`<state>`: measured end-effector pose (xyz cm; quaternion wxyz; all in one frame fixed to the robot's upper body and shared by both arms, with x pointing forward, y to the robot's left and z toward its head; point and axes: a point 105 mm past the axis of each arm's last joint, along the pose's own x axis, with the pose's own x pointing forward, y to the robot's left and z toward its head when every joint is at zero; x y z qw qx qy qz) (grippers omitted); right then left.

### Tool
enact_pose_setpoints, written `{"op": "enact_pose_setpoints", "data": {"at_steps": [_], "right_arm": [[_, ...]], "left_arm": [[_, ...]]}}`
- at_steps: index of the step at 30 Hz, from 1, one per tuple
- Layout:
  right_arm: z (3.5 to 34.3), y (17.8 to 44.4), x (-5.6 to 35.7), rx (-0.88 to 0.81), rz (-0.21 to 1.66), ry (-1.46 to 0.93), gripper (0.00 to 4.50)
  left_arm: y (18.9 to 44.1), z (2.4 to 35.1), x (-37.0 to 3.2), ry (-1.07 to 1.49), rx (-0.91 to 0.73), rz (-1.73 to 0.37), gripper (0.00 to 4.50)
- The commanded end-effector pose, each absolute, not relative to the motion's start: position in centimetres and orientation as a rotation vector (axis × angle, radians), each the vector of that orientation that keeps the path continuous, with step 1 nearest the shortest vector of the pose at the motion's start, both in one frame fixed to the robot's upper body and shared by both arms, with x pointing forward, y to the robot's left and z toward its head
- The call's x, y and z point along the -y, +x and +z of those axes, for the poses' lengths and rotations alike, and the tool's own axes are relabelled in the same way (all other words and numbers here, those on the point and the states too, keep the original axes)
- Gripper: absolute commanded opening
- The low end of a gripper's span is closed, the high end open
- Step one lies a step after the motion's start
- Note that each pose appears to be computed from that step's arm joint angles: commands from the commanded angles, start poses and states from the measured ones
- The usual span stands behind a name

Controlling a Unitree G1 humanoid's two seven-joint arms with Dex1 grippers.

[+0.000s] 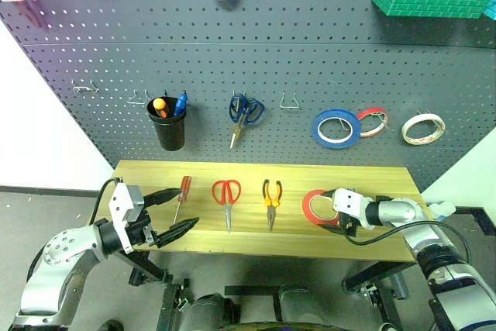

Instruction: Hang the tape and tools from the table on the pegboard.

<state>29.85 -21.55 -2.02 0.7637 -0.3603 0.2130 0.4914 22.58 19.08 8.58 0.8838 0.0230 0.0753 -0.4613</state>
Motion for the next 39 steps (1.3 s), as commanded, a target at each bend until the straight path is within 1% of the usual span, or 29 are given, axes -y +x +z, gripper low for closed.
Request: {"op": "enact_pose_setpoints", "data": {"at_steps": [1, 4, 8, 11, 15, 18, 27, 36, 39], "right_arm": [[-1.7, 30.6, 20.6, -0.449, 1.099, -0.864, 4.50], [-2.3, 30.7, 20.8, -0.486, 1.115, -0.936, 4.50], [-2.4, 31.0, 20.4, -0.486, 1.112, -0.932, 4.50], [-2.6, 31.2, 20.7, -0.502, 1.089, -0.930, 4.50], [-3.1, 31.4, 22.0, -0.567, 1.032, -0.938, 4.50], [-3.2, 31.6, 22.2, -0.588, 0.998, -0.902, 4.50], [-3.8, 30.7, 21.9, -0.651, 1.033, -0.872, 4.50], [-4.3, 30.4, 22.6, -0.746, 0.998, -0.858, 4.50], [-4.5, 30.7, 23.0, -0.782, 0.965, -0.855, 4.50]], "left_arm": [[22.6, 9.6, -19.1, 0.075, -0.113, -0.967, 4.44], [22.5, 9.4, -18.9, 0.069, -0.115, -0.968, 4.44], [22.4, 9.2, -18.8, 0.068, -0.113, -0.970, 4.44], [22.5, 9.2, -18.9, 0.068, -0.111, -0.966, 4.44], [22.5, 9.2, -18.9, 0.068, -0.108, -0.967, 4.44], [22.5, 9.2, -18.8, 0.066, -0.107, -0.971, 4.44], [22.5, 9.3, -18.2, 0.063, -0.104, -0.987, 4.44], [22.5, 9.5, -17.9, 0.065, -0.101, -0.992, 4.44], [22.6, 9.6, -17.9, 0.067, -0.099, -0.992, 4.44]]}}
